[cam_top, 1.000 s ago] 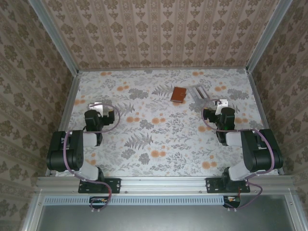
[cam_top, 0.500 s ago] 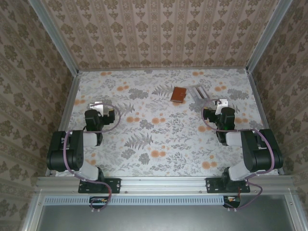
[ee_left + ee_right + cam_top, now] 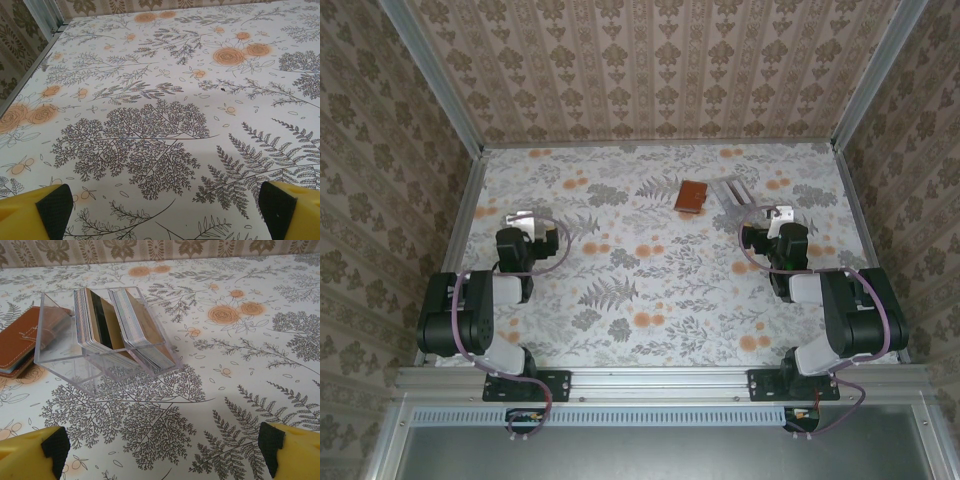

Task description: Put the credit cards into the card holder

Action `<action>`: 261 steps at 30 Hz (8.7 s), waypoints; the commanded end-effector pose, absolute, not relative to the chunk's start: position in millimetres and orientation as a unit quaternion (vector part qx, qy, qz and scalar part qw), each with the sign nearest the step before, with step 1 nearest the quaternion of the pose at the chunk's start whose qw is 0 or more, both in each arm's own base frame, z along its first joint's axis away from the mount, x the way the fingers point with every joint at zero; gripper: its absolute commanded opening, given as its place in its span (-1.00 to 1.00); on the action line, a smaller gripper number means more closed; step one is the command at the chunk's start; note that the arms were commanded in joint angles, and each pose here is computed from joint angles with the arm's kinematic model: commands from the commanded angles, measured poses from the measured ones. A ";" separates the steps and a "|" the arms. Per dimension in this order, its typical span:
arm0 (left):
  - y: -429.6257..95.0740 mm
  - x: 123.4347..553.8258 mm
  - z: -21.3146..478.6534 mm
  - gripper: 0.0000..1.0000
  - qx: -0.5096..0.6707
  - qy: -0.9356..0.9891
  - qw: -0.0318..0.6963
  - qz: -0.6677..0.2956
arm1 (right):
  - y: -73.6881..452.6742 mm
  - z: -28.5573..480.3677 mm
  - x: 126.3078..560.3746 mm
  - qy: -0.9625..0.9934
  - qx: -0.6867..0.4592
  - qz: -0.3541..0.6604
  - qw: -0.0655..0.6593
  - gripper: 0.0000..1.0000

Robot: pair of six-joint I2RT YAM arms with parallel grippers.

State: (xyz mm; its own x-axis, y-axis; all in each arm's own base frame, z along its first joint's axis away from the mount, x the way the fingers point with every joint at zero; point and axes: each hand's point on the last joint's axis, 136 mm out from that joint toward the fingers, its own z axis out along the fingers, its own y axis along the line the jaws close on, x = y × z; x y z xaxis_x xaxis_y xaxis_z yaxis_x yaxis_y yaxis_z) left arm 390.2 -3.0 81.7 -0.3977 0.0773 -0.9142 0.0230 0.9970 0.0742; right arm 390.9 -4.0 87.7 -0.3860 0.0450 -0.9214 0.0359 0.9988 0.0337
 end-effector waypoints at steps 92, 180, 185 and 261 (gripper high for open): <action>-132.2 319.0 136.8 1.00 0.016 0.950 0.263 -0.167 | 115.6 110.5 381.8 0.967 0.025 -0.132 0.216 -0.43; -148.1 308.5 142.4 1.00 0.017 0.943 0.242 -0.227 | 182.4 108.1 539.5 0.900 0.026 0.380 0.213 -0.86; -151.9 313.6 162.1 1.00 -0.015 0.917 0.251 -0.311 | 200.5 146.4 511.8 0.894 -0.058 0.352 0.271 -1.00; -275.3 213.4 49.1 -0.57 0.110 0.897 0.005 -0.429 | 300.5 27.3 283.8 0.937 0.062 0.327 0.107 -0.24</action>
State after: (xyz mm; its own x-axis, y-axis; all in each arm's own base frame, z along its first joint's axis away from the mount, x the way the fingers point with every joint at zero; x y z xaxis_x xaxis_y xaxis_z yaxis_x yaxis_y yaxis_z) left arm 211.1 -263.1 31.0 -0.9822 0.1819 -0.0465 0.1582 0.6682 -0.7270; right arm 275.2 282.7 23.8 -0.9682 0.1998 -0.1503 0.0798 0.8165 0.5718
